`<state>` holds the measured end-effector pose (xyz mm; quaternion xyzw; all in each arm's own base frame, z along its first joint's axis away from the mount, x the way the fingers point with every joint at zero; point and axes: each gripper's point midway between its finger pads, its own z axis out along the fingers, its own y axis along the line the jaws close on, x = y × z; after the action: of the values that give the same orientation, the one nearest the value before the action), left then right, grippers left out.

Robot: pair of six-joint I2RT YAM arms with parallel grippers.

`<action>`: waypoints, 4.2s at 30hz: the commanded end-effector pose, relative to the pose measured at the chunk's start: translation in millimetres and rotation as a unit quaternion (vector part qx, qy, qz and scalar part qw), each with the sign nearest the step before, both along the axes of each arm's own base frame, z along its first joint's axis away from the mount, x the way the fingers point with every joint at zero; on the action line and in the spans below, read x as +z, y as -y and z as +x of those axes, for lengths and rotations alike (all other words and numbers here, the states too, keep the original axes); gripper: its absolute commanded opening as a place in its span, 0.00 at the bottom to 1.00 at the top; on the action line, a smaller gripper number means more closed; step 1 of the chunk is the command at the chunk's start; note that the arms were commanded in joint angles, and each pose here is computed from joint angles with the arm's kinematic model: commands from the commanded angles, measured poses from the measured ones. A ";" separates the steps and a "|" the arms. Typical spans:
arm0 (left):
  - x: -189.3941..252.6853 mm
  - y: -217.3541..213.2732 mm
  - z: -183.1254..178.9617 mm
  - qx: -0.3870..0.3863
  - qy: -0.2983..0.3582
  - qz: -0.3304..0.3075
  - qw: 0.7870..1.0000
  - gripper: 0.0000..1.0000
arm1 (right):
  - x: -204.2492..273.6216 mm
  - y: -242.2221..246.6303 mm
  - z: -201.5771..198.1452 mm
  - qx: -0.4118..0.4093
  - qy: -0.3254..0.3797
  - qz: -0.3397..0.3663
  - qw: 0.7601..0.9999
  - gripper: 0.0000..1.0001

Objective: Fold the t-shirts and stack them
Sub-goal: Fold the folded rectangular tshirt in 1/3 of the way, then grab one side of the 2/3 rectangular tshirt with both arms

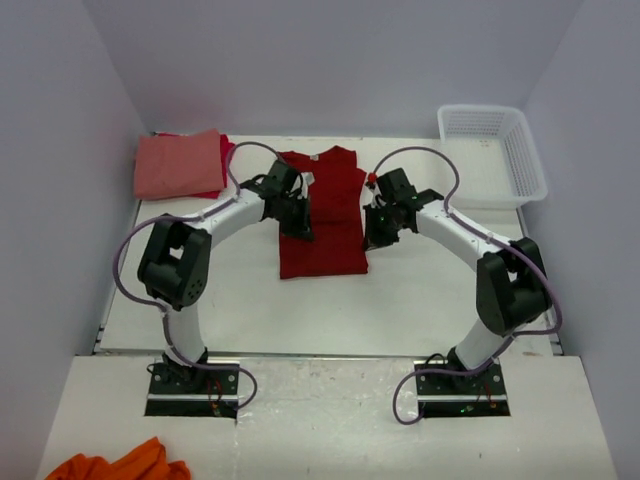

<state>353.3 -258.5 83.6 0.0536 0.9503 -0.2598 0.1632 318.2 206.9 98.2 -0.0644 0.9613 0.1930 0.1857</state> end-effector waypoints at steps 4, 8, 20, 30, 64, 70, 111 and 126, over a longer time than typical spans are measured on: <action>-2.6 33.3 11.1 -0.024 0.008 -0.062 0.998 0.00 | -8.3 -50.6 -7.8 0.053 -0.036 0.107 0.992 0.00; -5.8 49.5 27.3 -0.040 0.006 -0.090 0.995 0.00 | -6.0 -62.1 -7.6 0.060 -0.046 0.134 0.988 0.00; -25.7 68.9 78.0 -0.035 0.000 -0.128 0.991 0.00 | -44.7 -63.5 -16.6 0.047 -0.100 0.128 0.986 0.00; -54.2 40.4 84.0 -0.011 -0.015 -0.123 0.992 0.00 | -87.6 -47.9 -26.5 0.014 -0.136 0.082 0.987 0.00; -106.4 21.4 -107.9 -0.028 -0.091 -0.060 0.994 0.00 | -124.1 -21.8 -165.3 -0.025 -0.175 0.047 0.983 0.00; -107.3 9.7 -130.6 -0.023 -0.085 -0.050 0.995 0.00 | -128.1 -16.4 -196.8 -0.029 -0.177 0.049 0.983 0.00; 29.0 -26.5 -77.9 0.015 0.050 0.090 0.995 0.19 | -12.2 0.7 -206.2 -0.057 -0.063 0.030 0.996 0.54; 5.6 -73.3 -179.5 0.058 -0.007 0.095 0.994 0.38 | -84.1 9.6 -192.0 -0.140 -0.080 0.032 0.986 0.69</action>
<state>185.0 -191.0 89.9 0.0331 0.9715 -0.1617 0.1700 112.3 202.9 22.1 0.0656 0.9689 0.2095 0.1143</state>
